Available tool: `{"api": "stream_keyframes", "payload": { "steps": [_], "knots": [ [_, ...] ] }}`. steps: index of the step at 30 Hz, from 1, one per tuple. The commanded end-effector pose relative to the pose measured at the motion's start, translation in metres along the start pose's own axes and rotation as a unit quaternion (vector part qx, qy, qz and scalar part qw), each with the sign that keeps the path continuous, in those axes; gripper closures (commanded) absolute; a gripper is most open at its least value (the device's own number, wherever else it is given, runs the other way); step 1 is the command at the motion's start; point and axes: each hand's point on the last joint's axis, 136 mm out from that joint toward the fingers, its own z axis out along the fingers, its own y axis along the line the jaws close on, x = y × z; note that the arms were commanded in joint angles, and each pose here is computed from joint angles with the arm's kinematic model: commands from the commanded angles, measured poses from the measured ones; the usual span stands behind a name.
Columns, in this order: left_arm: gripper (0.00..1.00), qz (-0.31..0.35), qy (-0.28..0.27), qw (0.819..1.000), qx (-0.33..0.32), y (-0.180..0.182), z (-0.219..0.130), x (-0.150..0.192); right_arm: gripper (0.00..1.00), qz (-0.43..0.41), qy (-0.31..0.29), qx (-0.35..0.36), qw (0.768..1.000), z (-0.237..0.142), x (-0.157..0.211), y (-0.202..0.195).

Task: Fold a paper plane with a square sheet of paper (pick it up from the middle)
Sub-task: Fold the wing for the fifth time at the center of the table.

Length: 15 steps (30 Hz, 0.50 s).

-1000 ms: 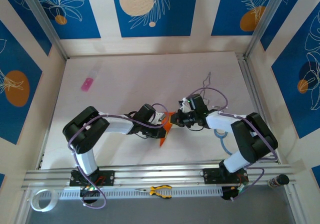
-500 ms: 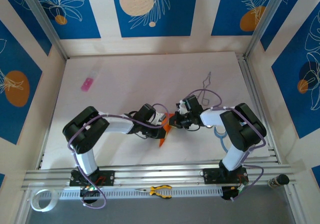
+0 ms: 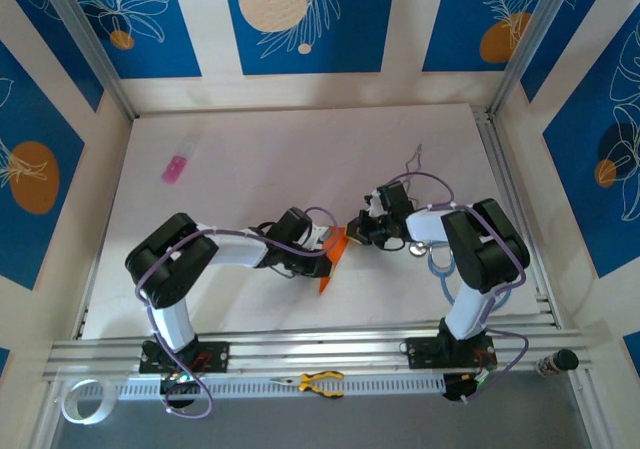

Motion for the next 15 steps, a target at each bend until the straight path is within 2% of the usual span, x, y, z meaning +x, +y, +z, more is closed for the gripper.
{"api": "stream_keyframes", "payload": {
  "steps": [1, 7, 11, 15],
  "knots": [
    [1.0, -0.048, 0.061, 0.994, -0.083, 0.044, 0.004, 0.043, 0.94, 0.024, -0.039, 0.04, 0.998, -0.003, -0.028, -0.02],
    [1.0, -0.048, 0.06, 0.993, -0.086, 0.045, 0.002, 0.045, 0.94, 0.043, -0.055, 0.032, 0.997, -0.012, -0.048, -0.025],
    [1.0, -0.048, 0.054, 0.994, -0.084, 0.043, 0.002, 0.041, 0.93, 0.017, -0.064, 0.001, 0.998, -0.029, -0.055, 0.0],
    [1.0, -0.047, 0.043, 0.994, -0.083, 0.04, 0.002, 0.034, 0.91, -0.008, -0.08, -0.011, 0.997, -0.049, -0.046, 0.022]
  ]
}}
